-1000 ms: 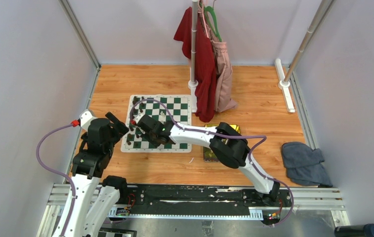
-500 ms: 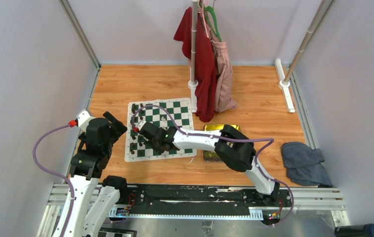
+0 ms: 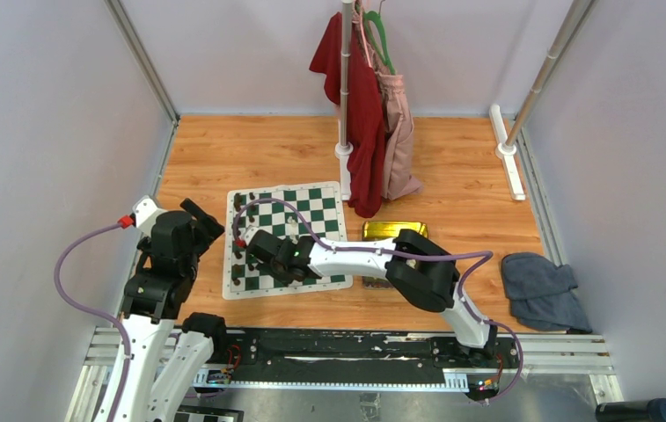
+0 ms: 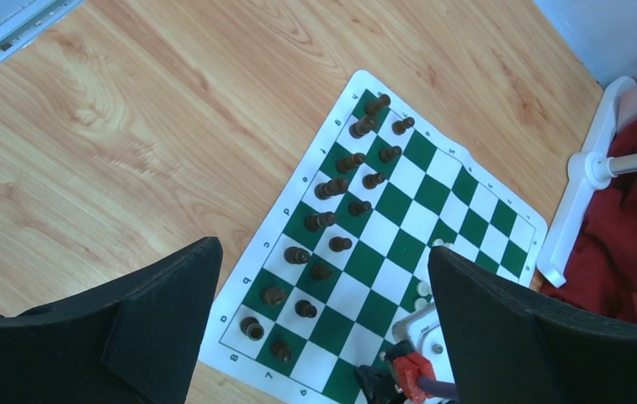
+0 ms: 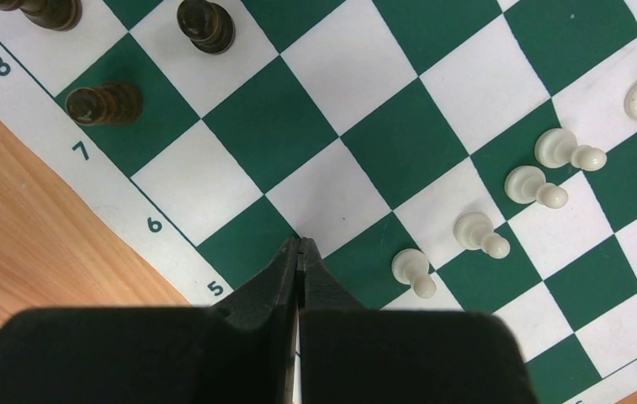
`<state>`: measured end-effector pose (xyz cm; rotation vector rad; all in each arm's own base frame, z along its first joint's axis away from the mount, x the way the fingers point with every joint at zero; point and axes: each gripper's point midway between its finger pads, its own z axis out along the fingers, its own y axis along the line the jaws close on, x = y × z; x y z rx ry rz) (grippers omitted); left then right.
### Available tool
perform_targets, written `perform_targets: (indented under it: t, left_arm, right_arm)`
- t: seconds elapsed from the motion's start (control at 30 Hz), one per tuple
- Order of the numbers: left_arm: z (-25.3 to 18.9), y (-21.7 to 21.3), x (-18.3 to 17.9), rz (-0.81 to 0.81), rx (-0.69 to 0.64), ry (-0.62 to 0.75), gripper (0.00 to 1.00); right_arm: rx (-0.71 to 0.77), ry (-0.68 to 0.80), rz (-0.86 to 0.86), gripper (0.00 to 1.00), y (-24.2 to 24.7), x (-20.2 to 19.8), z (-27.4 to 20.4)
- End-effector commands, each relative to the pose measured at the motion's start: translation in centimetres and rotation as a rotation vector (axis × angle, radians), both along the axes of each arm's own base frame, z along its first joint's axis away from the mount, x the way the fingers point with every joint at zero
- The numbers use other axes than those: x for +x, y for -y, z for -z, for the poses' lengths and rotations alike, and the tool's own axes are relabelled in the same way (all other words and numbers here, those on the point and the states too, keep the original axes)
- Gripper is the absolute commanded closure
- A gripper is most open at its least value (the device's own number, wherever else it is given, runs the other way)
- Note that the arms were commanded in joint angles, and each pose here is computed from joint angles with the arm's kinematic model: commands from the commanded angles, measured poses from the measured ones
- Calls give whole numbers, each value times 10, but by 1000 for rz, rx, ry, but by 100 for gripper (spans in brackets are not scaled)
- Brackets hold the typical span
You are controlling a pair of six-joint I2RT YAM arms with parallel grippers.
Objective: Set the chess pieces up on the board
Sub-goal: Move the storage box to the center of the board.
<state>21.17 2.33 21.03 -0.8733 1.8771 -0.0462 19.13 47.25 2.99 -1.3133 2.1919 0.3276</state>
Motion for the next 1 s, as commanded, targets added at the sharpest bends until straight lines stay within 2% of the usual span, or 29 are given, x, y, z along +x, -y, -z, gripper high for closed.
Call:
perform_targets:
  t: [0.0, 0.4, 0.5, 0.63, 0.77, 0.97]
  left_arm:
    - [-12, -6, -4, -36, -2, 32, 0]
    - [-10, -9, -12, -50, 3, 29, 0]
    - [-11, -11, -13, -54, 11, 25, 0]
    - [-12, -12, -14, -56, 16, 24, 0]
    - [-15, -14, -14, -64, 23, 24, 0]
    - [-16, -17, -11, -75, 49, 5, 0]
  right_arm:
    - [-101, -52, -18, 100, 22, -28, 18]
    - [-110, -14, -25, 99, 27, -25, -1]
    - [-103, 0, -35, 90, 24, -23, -11]
    - [-89, 13, -49, 70, 18, -20, -24]
    - [-61, 29, -63, 55, 12, -18, -41]
    - [-29, 88, -61, 44, 10, -10, -76]
